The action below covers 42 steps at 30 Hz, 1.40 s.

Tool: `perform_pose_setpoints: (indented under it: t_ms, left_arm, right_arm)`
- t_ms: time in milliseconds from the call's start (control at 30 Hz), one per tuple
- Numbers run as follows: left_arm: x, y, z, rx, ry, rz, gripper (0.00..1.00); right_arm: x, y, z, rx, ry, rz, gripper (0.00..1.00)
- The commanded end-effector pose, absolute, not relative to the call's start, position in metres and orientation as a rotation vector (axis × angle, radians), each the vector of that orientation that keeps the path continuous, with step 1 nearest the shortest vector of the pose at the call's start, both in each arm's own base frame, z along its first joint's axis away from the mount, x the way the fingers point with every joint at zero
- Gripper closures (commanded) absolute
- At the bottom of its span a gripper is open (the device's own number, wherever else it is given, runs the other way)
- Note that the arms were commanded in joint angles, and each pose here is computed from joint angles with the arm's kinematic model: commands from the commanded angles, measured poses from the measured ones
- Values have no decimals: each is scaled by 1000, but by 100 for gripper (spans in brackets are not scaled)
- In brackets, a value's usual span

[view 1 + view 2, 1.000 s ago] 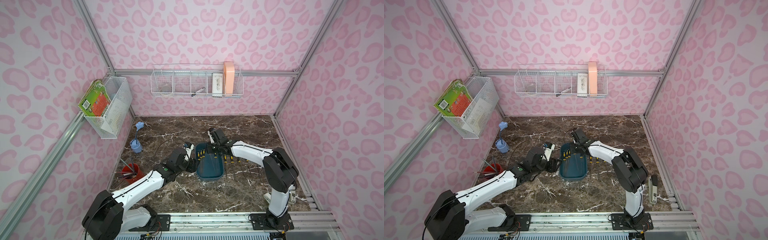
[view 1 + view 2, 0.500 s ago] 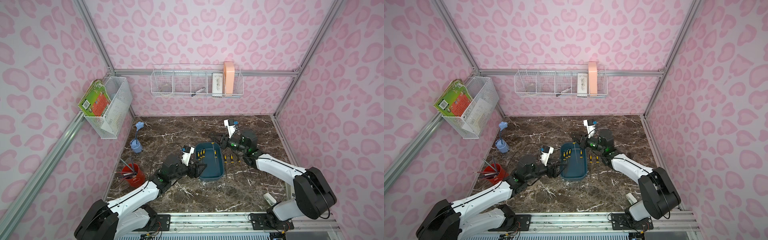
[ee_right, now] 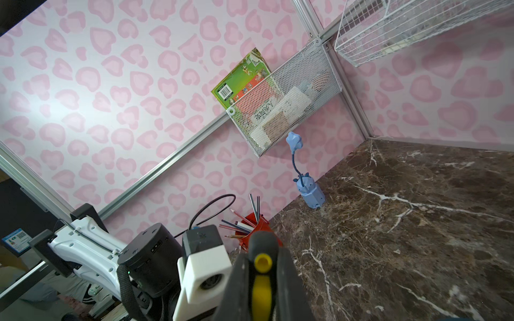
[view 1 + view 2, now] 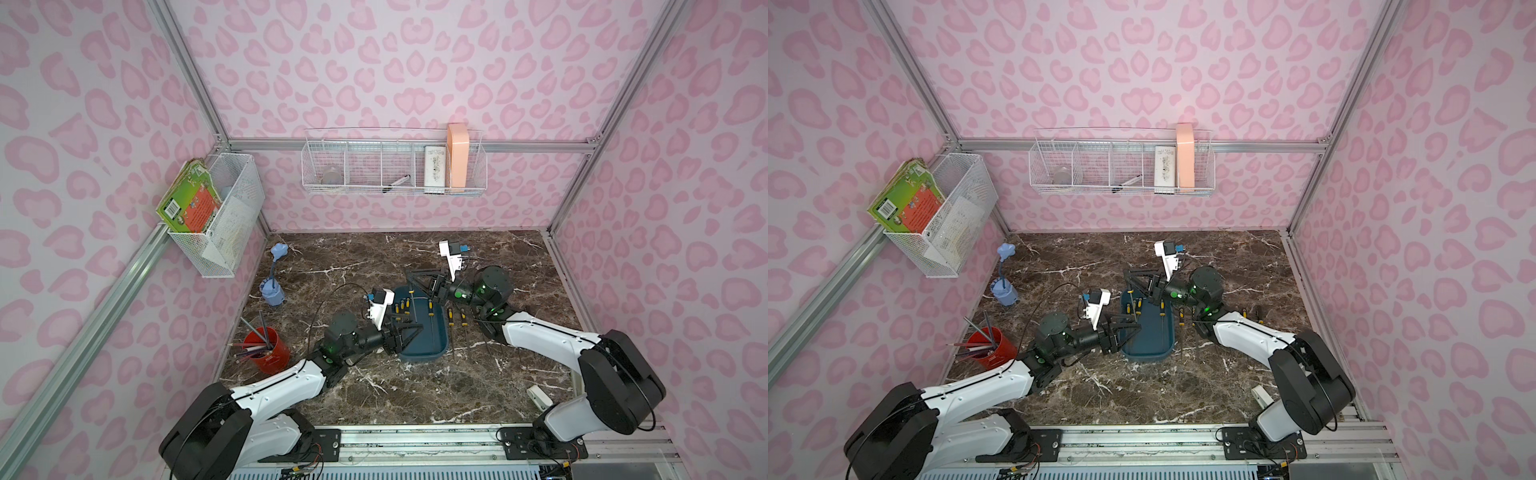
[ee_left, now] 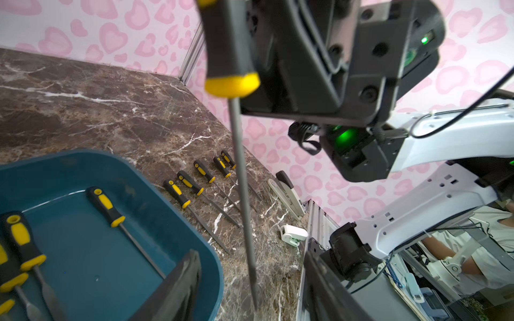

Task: Take the file tool out of the storage box
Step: Pick up the file tool from the storage box.

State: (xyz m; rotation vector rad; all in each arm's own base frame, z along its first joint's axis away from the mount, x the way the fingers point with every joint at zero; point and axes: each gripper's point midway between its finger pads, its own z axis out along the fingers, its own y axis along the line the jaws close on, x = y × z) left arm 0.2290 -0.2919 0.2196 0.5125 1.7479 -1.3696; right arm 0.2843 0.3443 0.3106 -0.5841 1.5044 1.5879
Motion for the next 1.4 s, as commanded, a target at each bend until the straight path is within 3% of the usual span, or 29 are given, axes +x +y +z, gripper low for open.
perform_pose_setpoints:
  t_ms: [0, 133, 167, 233, 367, 567, 733, 800, 900, 1167, 1367]
  left_arm:
    - [226, -295, 221, 538, 1751, -1395, 42]
    - [228, -299, 214, 544, 1793, -1393, 43]
    - [228, -300, 214, 547, 1794, -1402, 47]
    - [228, -302, 214, 547, 1789, -1422, 64]
    - [230, -304, 212, 542, 1793, -1436, 68]
    - [230, -304, 215, 536, 1776, -1438, 100]
    - [231, -301, 211, 526, 1824, -1410, 100]
    - [231, -296, 205, 501, 1888, -1369, 100]
    - [239, -270, 181, 394, 2104, -1142, 100]
    - [219, -162, 102, 142, 2593, -448, 100]
    - [194, -156, 64, 150, 2874, -338, 100]
  right_arm:
    - [279, 343, 328, -599, 1420, 1616, 100]
    - [279, 342, 331, -596, 1410, 1612, 100]
    - [278, 342, 331, -599, 1411, 1610, 100]
    - [279, 341, 329, -594, 1416, 1598, 100]
    - [280, 337, 327, -586, 1430, 1567, 100]
    - [278, 336, 322, -584, 1443, 1553, 98]
    - [278, 339, 314, -585, 1462, 1580, 80]
    - [280, 341, 310, -599, 1485, 1594, 65]
    - [286, 326, 309, -552, 1492, 1564, 52]
    - [326, 297, 240, -427, 1878, 1273, 51]
    - [337, 289, 188, -408, 2151, 1038, 54]
